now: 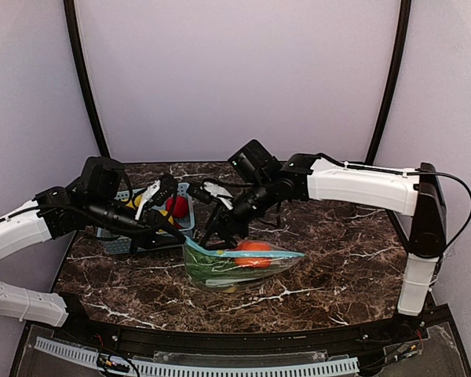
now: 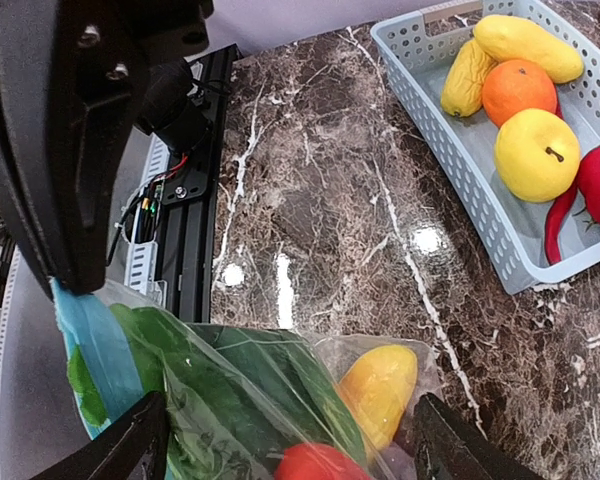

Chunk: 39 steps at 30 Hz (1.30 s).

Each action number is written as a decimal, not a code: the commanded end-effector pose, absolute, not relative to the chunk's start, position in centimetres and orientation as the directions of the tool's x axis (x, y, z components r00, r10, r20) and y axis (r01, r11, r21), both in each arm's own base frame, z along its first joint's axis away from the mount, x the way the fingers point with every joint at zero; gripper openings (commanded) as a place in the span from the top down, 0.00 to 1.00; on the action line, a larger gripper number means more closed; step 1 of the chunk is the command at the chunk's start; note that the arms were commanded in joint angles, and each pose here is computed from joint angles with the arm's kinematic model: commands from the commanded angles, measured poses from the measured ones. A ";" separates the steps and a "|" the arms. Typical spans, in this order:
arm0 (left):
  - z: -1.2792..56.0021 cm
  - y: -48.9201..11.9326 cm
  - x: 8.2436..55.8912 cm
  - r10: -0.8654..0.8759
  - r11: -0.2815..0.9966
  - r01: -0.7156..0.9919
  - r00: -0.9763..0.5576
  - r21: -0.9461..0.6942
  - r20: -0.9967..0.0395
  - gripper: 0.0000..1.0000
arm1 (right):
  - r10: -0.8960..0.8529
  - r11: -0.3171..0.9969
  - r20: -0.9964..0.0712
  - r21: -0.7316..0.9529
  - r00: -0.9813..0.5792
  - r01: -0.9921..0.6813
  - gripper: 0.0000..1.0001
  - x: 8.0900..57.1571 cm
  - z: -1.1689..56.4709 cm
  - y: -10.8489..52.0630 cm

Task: Place the food in the zip-top bag and seal the zipper
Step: Adjust the zipper on the zipper food storage bag.

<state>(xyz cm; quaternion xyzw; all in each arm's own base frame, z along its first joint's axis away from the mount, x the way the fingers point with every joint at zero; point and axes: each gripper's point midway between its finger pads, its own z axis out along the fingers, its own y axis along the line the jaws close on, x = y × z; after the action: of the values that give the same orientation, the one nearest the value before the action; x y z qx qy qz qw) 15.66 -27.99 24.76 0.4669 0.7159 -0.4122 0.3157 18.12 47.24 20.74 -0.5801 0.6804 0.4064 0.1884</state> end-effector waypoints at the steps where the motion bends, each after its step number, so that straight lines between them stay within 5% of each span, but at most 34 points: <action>1: 27.1 -28.2 16.0 0.385 0.202 0.950 -0.299 -0.237 -0.873 0.99 | -0.734 0.080 -0.633 0.281 -0.248 -0.956 0.19 18.9 17.1 46.2; 10: 26.6 -27.8 16.0 0.416 0.219 0.950 -0.299 -0.224 -0.859 0.99 | -0.709 0.256 -0.628 0.196 -0.322 -0.947 0.18 22.1 17.9 44.6; 24: 26.3 -27.4 15.7 0.430 0.219 0.952 -0.290 -0.213 -0.855 0.99 | -0.538 0.035 -0.795 0.312 -0.281 -0.950 0.14 18.4 26.1 45.1; 39: 26.5 -27.5 15.6 0.425 0.206 0.954 -0.287 -0.218 -0.858 0.99 | -0.569 0.010 -0.778 0.318 -0.267 -0.948 0.13 18.7 24.1 46.6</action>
<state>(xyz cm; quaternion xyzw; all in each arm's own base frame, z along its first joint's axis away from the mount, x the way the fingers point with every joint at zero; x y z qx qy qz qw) 15.99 -27.60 25.00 0.4847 0.7148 -0.3857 0.3246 18.50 45.59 23.46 -0.5541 0.6887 0.4161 0.2131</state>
